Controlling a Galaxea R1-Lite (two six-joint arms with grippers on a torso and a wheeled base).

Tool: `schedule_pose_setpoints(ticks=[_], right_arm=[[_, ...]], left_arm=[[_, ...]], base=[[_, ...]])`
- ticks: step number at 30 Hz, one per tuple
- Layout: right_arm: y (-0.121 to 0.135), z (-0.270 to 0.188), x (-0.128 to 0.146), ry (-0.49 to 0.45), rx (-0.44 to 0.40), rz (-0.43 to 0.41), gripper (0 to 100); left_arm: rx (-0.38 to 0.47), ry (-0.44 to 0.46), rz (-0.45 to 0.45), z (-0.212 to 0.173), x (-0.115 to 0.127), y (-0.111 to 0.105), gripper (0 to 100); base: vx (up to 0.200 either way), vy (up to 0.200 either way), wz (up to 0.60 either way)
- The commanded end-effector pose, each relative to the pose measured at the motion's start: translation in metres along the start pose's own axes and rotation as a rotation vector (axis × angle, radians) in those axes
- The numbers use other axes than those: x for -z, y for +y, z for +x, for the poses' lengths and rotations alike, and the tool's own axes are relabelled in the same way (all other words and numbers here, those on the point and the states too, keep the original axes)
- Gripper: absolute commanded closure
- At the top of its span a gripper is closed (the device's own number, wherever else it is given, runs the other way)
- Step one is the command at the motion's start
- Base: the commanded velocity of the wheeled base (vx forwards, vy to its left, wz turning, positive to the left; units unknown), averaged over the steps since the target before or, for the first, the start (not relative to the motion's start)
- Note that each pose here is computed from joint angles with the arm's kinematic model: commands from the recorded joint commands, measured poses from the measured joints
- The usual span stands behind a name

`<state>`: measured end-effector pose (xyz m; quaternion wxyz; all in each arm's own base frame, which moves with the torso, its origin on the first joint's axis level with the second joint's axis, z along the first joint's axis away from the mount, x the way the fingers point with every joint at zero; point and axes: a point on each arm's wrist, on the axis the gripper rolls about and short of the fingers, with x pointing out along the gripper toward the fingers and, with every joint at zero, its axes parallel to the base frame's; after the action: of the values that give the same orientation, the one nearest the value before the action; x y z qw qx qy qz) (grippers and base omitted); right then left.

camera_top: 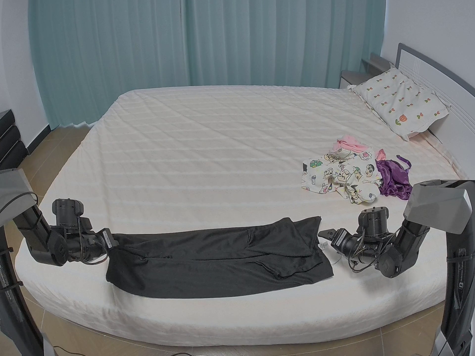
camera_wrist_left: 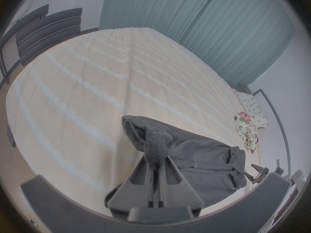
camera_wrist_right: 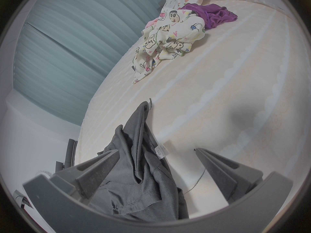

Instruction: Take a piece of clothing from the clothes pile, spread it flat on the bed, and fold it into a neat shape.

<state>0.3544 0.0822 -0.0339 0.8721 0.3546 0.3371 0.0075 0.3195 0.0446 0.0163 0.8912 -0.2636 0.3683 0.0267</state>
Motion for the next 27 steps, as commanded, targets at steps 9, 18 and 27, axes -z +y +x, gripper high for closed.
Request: schedule_pose_setpoints(ticks=[9, 18, 27], right_arm=[[-0.001, -0.002, -0.007, -0.016, -0.007, 0.008, 0], [-0.003, -0.002, -0.011, -0.028, -0.005, 0.015, 0], [-0.003, -0.002, -0.012, -0.029, -0.004, 0.016, 0]], left_arm=[[0.007, 0.004, 0.027, 0.001, 0.019, -0.057, 100], [0.001, -0.004, 0.045, 0.005, 0.026, -0.080, 100], [0.015, 0.061, 0.030, 0.010, 0.036, -0.112, 100]], base=[[0.000, -0.200, 0.00], [0.000, -0.200, 0.00], [0.000, -0.200, 0.00]])
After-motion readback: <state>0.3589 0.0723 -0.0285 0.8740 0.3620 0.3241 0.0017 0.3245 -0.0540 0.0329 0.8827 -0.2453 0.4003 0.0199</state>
